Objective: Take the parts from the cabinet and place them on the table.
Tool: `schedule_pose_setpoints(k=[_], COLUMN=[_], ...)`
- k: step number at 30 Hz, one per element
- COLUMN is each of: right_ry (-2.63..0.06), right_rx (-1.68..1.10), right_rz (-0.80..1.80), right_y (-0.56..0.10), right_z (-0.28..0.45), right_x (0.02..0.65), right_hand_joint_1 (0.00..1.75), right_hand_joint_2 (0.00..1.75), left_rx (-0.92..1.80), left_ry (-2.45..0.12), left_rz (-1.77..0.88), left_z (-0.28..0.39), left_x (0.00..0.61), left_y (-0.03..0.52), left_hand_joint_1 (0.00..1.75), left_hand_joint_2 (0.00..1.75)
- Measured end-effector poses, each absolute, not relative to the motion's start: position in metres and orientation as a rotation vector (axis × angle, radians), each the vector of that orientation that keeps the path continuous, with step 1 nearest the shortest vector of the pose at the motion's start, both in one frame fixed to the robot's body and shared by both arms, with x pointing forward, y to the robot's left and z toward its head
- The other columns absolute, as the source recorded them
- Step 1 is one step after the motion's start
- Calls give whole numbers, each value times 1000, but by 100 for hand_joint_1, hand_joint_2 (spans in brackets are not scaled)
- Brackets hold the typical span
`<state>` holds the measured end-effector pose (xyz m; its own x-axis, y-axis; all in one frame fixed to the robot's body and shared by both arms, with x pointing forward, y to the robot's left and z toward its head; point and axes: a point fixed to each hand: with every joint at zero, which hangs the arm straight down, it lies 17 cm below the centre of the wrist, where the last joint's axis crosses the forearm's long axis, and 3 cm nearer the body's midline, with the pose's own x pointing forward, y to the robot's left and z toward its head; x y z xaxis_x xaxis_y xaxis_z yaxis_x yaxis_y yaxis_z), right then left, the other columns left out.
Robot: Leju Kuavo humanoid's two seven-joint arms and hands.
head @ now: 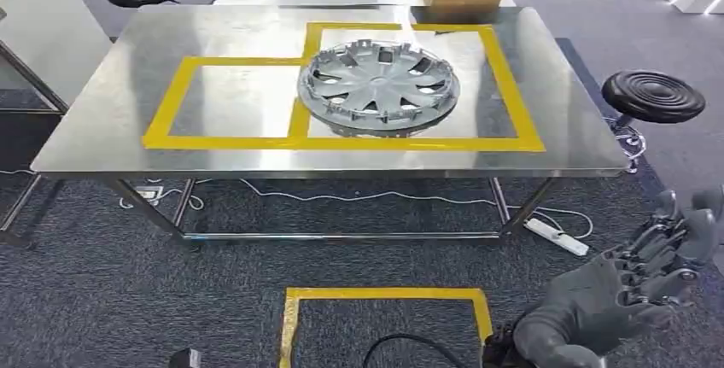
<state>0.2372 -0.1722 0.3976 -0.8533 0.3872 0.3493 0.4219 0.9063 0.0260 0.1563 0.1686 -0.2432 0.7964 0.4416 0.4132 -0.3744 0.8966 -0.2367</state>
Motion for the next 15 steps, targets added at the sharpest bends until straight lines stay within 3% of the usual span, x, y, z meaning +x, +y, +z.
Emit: schedule_pose_setpoints(k=[14,15], right_ry=[-2726,-2723], right_rx=[-595,-596], right_rz=[-144,-144], right_y=[-172,-173], right_z=[396,395], right_x=[238,238], right_hand_joint_1=[0,0], right_hand_joint_2=[0,0], left_rx=[-140,-139], left_ry=[-481,-482], left_rz=[439,439], left_z=[-243,-243], left_x=[157,157], left_y=[171,171], left_hand_joint_1=[0,0], left_hand_joint_2=[175,0])
